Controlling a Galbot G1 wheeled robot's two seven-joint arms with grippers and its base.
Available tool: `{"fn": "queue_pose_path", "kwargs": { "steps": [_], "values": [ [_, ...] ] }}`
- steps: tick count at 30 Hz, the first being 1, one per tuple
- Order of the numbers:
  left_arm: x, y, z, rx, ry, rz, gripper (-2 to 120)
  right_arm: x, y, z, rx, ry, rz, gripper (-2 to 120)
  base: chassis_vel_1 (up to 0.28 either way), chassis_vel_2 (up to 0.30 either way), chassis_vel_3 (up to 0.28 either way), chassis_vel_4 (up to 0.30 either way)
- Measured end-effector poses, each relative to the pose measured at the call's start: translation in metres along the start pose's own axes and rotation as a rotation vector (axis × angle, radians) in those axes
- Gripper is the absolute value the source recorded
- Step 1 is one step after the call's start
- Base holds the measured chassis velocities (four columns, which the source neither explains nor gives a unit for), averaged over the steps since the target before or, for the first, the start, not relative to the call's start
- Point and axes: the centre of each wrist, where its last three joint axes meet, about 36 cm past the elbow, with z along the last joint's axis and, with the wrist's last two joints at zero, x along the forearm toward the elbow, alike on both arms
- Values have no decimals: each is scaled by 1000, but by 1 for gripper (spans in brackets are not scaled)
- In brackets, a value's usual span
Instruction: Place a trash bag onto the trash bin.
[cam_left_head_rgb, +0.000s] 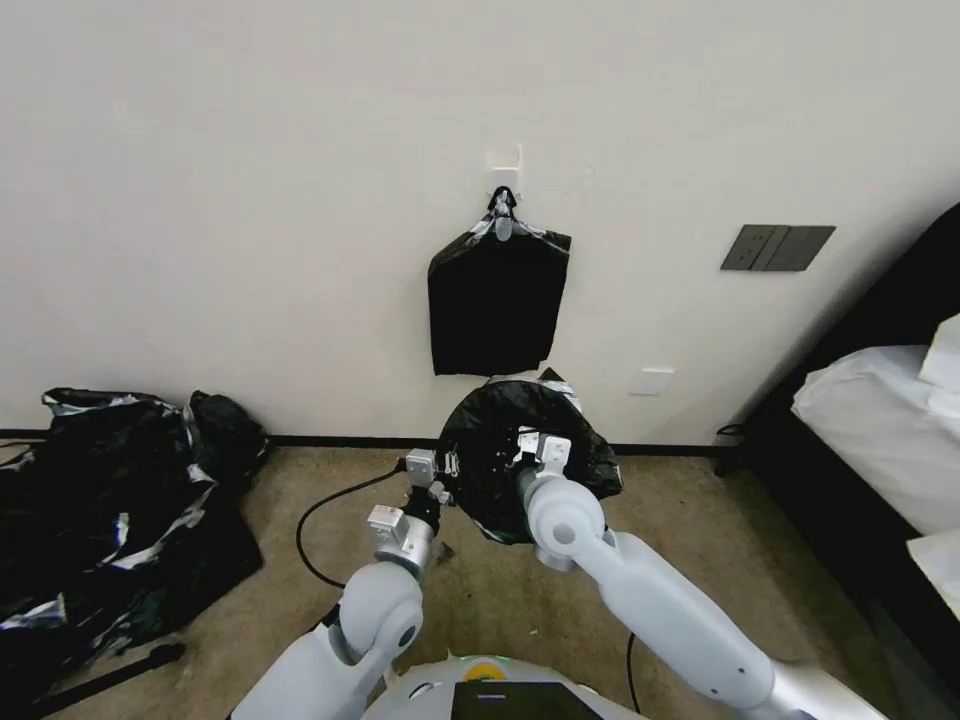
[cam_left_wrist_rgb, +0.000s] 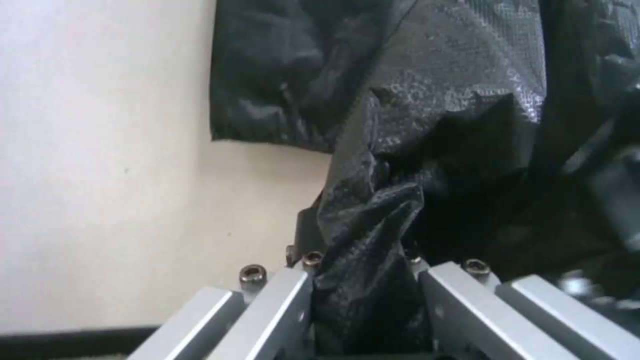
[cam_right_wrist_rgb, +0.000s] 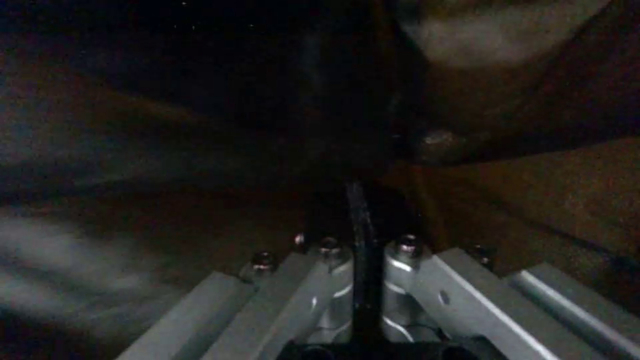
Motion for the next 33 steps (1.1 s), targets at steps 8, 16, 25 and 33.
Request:
{"fn": "queue_pose_path", "kwargs": {
  "steps": [8,16,25,33],
  "values": [
    [-11,2,-2,100,113,-64,1,36,-2,0,19,-7,-90,0,0,0,0,0],
    [-26,3,8,186,259,-140,1,112,-30,-16,40,-123,-281,3,0,0,0,0],
    [-44,-5,16,290,435,-215,1,129,-64,-9,163,-442,-224,34,0,0,0,0],
    [-48,-18,29,291,560,-272,1,128,-66,0,203,-565,-219,63,0,0,0,0]
  ]
}}
